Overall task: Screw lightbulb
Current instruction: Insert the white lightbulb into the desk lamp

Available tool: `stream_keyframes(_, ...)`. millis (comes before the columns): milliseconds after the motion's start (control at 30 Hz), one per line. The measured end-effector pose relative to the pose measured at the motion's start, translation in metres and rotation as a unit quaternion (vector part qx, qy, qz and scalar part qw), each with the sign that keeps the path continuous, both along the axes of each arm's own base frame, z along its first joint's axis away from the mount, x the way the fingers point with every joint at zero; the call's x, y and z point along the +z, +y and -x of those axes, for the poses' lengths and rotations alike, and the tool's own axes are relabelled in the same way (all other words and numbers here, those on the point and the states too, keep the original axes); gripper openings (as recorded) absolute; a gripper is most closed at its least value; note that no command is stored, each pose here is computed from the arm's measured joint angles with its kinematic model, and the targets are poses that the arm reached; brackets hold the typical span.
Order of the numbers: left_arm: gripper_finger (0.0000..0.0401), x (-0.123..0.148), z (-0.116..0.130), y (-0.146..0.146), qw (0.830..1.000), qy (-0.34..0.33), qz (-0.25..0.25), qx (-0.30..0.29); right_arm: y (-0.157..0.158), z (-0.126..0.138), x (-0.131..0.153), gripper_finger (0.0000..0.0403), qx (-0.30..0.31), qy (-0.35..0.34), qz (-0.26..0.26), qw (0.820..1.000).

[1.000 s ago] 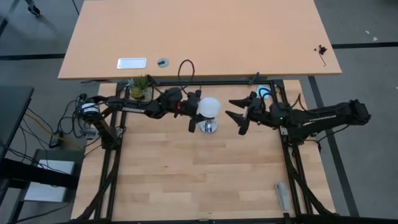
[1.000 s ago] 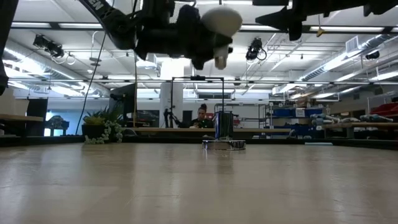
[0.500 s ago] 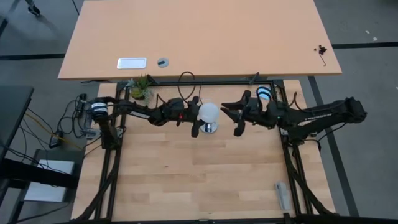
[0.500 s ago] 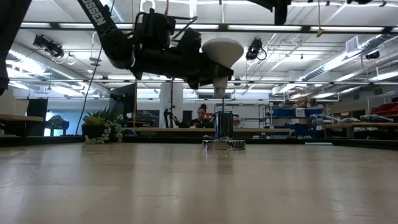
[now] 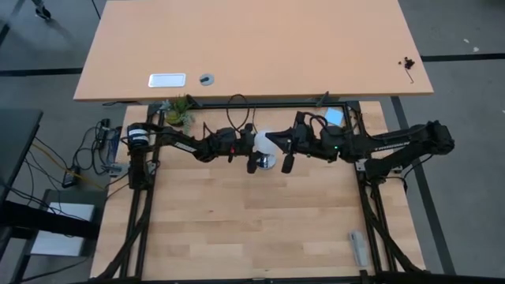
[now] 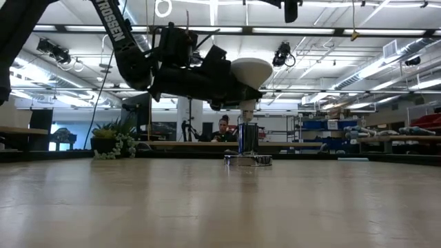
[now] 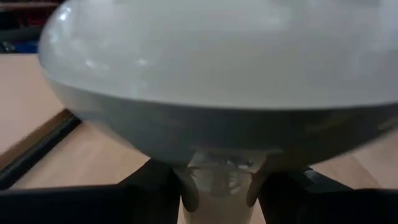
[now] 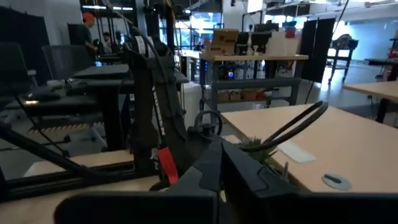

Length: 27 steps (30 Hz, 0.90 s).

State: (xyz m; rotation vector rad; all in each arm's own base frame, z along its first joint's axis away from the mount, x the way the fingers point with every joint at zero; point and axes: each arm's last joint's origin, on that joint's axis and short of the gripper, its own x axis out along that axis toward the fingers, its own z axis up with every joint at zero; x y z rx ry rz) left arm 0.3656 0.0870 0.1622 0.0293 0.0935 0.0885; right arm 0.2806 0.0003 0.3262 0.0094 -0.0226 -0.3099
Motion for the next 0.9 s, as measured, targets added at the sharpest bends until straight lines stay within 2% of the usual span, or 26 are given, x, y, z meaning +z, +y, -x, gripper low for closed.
stream_keyframes(200,0.0161,0.0,-0.001,0.0,1.0,-0.008,-0.003,0.004,-0.001,-0.003,-0.005,0.0005,-0.001,0.013,0.001,1.0)
stream_keyframes(433,0.0161,-0.01,-0.002,0.001,1.0,-0.011,0.002,0.007,-0.001,-0.002,-0.003,0.0015,-0.001,0.008,0.0,1.0)
stream_keyframes(633,0.0161,-0.022,-0.005,0.001,1.0,-0.01,0.009,0.02,-0.001,-0.002,-0.003,0.0008,-0.001,0.009,0.003,1.0)
stream_keyframes(900,0.0161,-0.022,-0.004,0.001,1.0,-0.01,0.003,0.028,-0.001,-0.002,-0.004,0.0011,-0.002,0.012,0.003,1.0)
